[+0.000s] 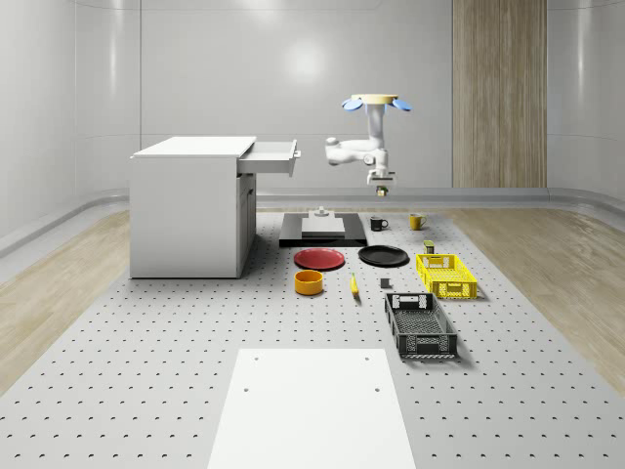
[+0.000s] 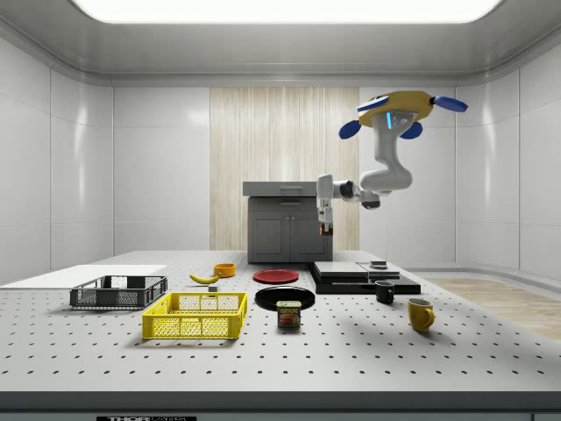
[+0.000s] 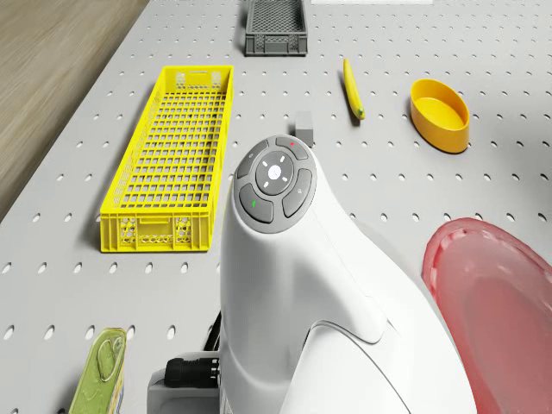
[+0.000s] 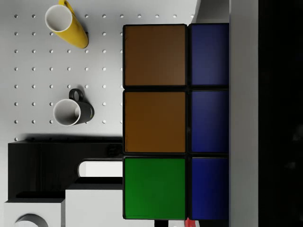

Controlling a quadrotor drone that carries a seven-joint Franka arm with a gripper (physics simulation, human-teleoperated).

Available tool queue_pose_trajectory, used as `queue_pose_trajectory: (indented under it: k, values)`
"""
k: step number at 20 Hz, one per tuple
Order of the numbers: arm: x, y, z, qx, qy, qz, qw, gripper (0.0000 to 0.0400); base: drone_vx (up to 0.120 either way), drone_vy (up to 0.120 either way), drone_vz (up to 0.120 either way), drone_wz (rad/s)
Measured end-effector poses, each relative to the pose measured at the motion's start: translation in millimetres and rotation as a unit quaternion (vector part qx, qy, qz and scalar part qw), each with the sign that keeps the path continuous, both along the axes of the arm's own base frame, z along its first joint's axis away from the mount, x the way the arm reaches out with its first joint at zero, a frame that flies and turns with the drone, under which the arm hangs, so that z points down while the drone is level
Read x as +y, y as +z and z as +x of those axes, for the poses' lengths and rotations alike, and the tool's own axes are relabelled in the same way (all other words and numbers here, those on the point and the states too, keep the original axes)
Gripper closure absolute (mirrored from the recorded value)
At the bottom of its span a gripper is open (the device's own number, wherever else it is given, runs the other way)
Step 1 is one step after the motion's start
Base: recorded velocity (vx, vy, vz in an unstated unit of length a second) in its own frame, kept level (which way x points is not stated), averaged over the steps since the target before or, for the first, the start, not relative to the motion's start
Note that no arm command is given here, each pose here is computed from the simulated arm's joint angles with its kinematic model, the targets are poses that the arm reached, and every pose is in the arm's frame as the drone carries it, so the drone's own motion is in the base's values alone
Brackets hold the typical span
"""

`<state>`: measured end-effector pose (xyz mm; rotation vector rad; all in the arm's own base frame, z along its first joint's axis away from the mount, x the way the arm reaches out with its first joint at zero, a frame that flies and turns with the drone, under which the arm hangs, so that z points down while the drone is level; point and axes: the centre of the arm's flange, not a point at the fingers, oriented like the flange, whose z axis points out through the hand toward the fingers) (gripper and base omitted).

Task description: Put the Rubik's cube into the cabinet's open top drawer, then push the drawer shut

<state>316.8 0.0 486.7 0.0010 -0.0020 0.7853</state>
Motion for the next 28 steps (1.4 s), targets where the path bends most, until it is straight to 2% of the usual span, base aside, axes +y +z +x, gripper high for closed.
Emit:
queue_pose_trajectory:
  k: [6,9,28]
  values:
    - [0.0,0.0,0.0,0.0,0.0,0.0,1.0,0.0075,0.0,-0.12,0.12,0.0]
    - [0.0,0.0,0.0,0.0,0.0,0.0,1.0,0.0075,0.093,-0.12,0.12,0.0]
    - [0.0,0.0,0.0,0.0,0.0,0.0,1.0,0.0075,0.0,-0.12,0.12,0.0]
